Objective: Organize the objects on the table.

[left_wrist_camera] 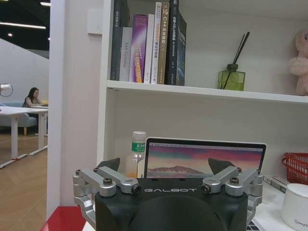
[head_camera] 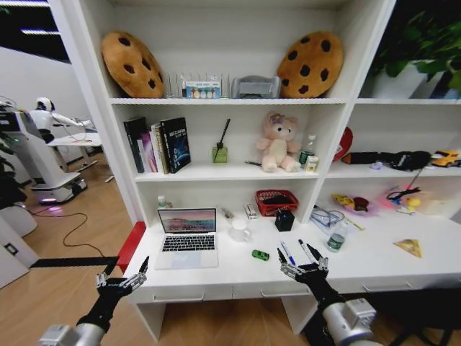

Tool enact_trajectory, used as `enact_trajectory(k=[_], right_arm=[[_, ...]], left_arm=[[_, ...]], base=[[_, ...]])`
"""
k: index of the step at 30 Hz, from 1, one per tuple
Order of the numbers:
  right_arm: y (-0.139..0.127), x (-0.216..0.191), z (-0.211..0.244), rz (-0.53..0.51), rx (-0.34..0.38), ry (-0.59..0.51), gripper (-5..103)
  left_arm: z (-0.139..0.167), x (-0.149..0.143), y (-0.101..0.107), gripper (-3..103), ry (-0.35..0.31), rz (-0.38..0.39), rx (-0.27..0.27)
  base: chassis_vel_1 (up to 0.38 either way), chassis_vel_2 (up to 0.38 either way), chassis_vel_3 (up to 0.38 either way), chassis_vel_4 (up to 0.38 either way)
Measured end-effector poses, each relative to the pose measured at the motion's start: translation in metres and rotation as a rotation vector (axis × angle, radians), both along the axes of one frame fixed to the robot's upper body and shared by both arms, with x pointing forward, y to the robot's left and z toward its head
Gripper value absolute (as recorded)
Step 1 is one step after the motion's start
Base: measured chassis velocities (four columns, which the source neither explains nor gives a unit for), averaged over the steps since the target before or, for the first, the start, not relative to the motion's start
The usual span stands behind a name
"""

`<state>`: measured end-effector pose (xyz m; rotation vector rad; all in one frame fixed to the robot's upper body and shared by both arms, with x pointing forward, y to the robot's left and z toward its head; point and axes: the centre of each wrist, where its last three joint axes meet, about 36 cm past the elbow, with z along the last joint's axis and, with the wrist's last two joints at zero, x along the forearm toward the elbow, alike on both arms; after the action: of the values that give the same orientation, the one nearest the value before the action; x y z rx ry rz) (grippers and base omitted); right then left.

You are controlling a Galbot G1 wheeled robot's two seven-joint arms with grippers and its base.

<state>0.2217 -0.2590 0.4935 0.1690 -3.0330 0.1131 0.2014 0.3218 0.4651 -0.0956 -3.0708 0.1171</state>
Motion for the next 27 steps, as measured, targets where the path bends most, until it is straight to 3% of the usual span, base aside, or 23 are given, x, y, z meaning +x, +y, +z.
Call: enact_trajectory(k=[17,20,23,27], right_arm=[[-0.004,0.005,-0.006,-0.03,-0.021,0.005,100],[-0.008,0.011,-0.011,-0.039,-0.025,0.013,100],[-0.013,0.02,-0.015,-0.047,-0.026,0.029,100],[-0.016,0.027,-0.017,-0.045,-0.028,0.032,100]], left_arm=[[-0.007,0.018,0.008,102,-0.003,0.072,0.022],[-0.001,0.032,0.006,93,0.017,0.079,0.025],[0.019,0.062,0.003,77,0.004,0.062,0.044],[0.033,0.08,0.002,67,-0.005,0.042,0.054]], base=[[0.032,-0.025,-0.025,0.018],[0.0,0.0,0.0,0.0],[0.0,0.0,0.0,0.0],[0.0,0.0,0.0,0.0]])
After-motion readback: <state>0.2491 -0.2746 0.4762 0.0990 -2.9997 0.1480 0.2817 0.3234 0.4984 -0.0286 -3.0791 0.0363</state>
